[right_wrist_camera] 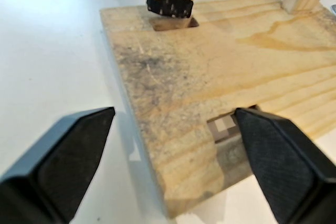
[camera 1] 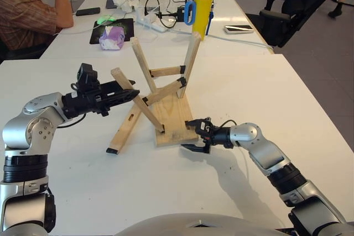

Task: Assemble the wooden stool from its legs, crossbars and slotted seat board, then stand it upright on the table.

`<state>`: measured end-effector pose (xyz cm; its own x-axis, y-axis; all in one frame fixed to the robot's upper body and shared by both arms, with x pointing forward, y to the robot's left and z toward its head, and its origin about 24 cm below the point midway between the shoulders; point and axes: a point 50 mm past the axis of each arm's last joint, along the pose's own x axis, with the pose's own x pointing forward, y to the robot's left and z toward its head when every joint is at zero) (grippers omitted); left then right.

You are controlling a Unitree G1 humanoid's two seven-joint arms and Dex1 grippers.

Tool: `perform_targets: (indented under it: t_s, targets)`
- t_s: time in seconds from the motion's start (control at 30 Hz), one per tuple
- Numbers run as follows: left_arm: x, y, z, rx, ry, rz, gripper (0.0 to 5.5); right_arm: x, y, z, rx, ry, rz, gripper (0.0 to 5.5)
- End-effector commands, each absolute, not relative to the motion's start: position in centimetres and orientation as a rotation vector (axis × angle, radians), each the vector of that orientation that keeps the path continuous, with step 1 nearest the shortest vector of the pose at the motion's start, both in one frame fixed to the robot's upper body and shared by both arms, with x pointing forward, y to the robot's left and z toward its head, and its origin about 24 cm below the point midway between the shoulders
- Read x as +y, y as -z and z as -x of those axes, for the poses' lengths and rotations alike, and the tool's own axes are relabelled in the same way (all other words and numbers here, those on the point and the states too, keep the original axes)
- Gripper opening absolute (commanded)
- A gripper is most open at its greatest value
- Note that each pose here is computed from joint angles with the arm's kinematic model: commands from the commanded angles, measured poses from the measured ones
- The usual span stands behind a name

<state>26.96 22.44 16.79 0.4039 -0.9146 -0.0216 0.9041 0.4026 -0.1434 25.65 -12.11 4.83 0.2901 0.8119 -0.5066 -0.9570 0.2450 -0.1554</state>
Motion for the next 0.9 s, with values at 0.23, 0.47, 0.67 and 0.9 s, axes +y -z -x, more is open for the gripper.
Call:
perform_targets:
  t_s: [0.23, 0.47, 0.67, 0.9]
  targets:
    - [21.8, -16.7, -27.3, 0.168, 1.212, 0.046, 2.02, -12.3, -3.4, -25.0, 0.445, -1.260, 0.490, 4.24]
    - [22.0, -16.0, -28.1, 0.221, 1.193, -0.085, 2.02, -12.1, -3.3, -25.0, 0.449, -1.260, 0.494, 4.24]
    - [22.0, -16.5, -29.0, 0.244, 1.199, -0.241, 2.02, -12.1, -3.0, -24.7, 0.472, -1.273, 0.507, 4.24]
    - [20.5, -12.4, -27.3, 0.353, 1.263, -0.354, 2.02, -12.0, -2.3, -24.6, 0.540, -1.236, 0.473, 4.24]
